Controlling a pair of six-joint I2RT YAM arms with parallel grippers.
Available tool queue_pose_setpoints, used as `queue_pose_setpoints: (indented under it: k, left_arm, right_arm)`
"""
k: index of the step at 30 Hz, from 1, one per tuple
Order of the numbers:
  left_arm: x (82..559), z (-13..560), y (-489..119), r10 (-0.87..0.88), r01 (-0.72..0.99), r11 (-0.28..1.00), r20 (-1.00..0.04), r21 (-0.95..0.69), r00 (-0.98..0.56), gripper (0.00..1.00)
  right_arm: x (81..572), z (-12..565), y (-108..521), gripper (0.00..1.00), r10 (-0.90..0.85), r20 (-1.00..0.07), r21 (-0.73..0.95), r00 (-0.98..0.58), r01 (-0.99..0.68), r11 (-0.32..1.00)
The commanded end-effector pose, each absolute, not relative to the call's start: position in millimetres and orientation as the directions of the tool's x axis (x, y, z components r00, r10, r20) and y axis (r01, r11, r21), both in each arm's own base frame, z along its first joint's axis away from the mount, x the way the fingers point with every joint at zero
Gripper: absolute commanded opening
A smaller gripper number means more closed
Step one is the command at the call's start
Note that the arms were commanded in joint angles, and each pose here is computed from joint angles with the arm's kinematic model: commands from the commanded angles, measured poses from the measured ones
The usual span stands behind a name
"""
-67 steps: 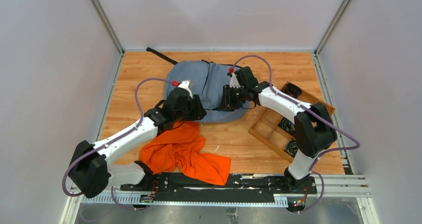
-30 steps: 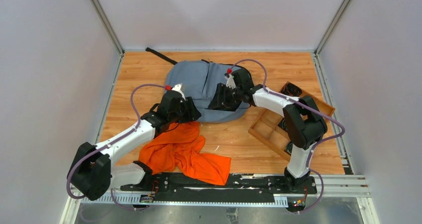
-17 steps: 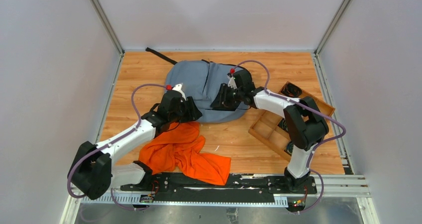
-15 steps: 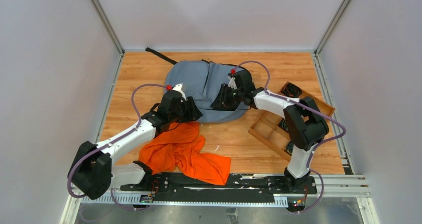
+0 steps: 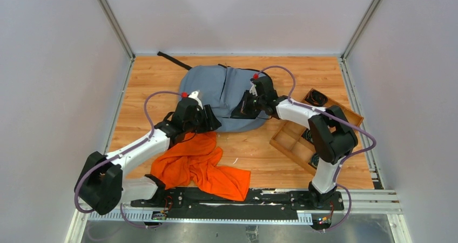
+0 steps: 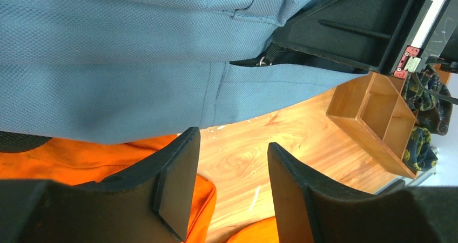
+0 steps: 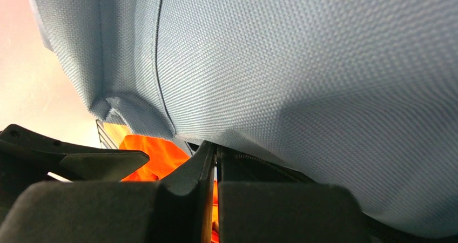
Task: Pack the student bag
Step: Zip the student bag at the center of the board.
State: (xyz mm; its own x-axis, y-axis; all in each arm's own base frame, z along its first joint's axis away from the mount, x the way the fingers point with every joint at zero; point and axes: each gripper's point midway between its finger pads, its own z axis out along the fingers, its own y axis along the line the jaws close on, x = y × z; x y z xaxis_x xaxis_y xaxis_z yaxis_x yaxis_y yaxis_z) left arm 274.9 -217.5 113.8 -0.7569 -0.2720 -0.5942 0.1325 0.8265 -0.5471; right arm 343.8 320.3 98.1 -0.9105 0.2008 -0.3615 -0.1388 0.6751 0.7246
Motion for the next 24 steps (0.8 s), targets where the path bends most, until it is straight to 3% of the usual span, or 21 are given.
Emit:
queue_pose_setpoints:
  k: [1,9,24]
  left_arm:
    - [279,119,-224,-0.286,0.151,0.804,-0.596,-0.576,-0.75,0.57]
    - [289,130,-235,-0.327,0.133,0.777,-0.575,-0.616,-0.75,0.74]
    - [301,142,-237,-0.446,0.075,0.724,-0.549,-0.686,-0.707,0.74]
  right_arm:
    - [351,126,316,0.0,0.237,-0.432,0.736,-0.87,-0.189,0.65]
    - [328,145,318,0.0,0.195,-0.456,0.751,-0.868,-0.258,0.608]
    - [303,150,324,0.0,0.161,-0.468,0.749,-0.869,-0.294,0.593]
